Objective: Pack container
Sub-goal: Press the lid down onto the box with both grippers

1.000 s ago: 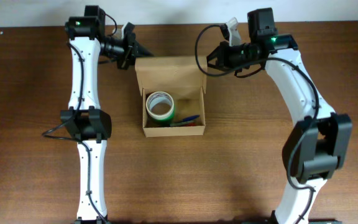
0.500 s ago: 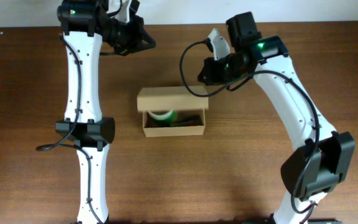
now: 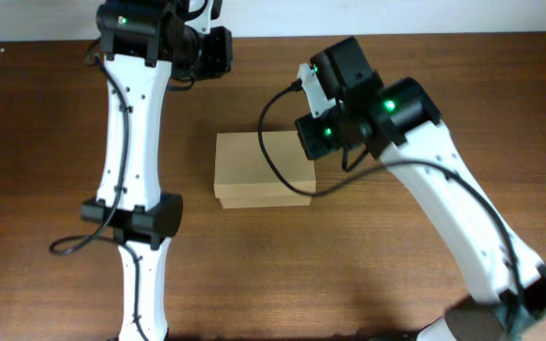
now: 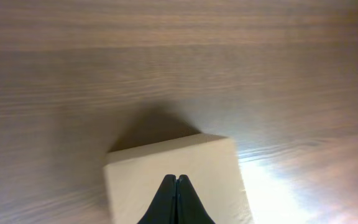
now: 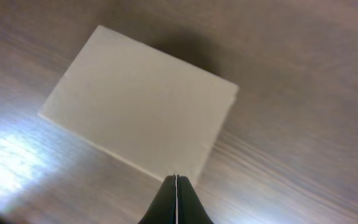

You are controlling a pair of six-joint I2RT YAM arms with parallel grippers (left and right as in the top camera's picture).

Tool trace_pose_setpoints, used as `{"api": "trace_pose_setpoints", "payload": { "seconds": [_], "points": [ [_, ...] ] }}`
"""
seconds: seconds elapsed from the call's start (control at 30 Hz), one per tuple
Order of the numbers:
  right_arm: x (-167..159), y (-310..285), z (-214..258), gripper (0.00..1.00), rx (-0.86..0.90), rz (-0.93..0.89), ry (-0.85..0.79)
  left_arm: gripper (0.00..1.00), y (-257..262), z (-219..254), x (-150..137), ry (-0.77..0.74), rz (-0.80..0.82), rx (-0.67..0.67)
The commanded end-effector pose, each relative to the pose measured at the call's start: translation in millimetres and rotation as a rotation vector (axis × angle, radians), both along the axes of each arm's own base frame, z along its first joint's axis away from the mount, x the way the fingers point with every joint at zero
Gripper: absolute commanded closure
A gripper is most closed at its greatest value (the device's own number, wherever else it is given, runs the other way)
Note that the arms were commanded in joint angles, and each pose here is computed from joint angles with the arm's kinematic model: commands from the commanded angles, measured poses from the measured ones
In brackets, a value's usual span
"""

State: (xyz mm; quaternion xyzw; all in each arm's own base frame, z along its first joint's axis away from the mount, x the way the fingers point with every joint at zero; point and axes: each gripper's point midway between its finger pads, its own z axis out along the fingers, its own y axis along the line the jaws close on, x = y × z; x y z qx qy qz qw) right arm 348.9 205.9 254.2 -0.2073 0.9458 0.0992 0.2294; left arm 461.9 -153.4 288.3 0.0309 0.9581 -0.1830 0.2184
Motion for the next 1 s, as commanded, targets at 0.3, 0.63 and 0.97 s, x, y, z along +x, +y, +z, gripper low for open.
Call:
{"api": "trace_pose_setpoints", "payload": {
  "seconds": [0.3, 0.63, 0.97],
  "points": [
    [-34, -33, 26, 0.96, -0.126, -0.027, -0.041, 0.98, 59, 74, -99, -0.146, 0.047, 0.341],
    [-17, -24, 22, 0.96, -0.113, -0.029, -0.071, 0.98, 76, -10, -131, 0.007, 0.065, 0.407],
    [6, 6, -43, 0.96, -0.122, 0.014, 0.081, 0.98, 32, -121, -104, 0.125, -0.046, 0.269]
  ]
}}
